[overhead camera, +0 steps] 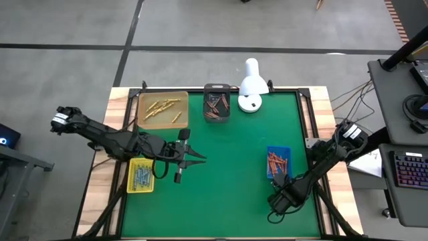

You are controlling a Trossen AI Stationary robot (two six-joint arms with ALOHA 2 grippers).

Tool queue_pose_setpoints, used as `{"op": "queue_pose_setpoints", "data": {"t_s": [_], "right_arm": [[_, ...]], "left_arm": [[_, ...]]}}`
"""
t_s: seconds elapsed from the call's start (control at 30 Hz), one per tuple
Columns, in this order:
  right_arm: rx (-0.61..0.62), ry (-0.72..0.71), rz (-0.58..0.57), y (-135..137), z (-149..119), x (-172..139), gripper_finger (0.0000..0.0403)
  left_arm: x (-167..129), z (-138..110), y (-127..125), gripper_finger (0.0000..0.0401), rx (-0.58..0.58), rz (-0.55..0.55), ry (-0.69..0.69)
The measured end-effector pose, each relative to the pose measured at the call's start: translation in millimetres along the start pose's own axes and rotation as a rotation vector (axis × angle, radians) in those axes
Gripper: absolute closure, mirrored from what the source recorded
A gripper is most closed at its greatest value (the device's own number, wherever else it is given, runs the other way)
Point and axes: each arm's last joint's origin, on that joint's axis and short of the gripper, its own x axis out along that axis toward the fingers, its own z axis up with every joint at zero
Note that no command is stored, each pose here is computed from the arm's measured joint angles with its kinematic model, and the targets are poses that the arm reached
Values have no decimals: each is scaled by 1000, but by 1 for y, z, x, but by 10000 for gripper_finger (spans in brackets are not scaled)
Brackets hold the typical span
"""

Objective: Sort crayons
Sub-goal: Put the green crayon into the orange bin

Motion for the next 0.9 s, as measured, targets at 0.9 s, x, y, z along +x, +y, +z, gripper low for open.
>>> {"op": "queue_pose_setpoints", "data": {"t_s": [0.9], "right_arm": [[-274,-52,354,41,-11,-56,394]], "left_arm": [[-6,4,2,362,-51,1,-12]]}}
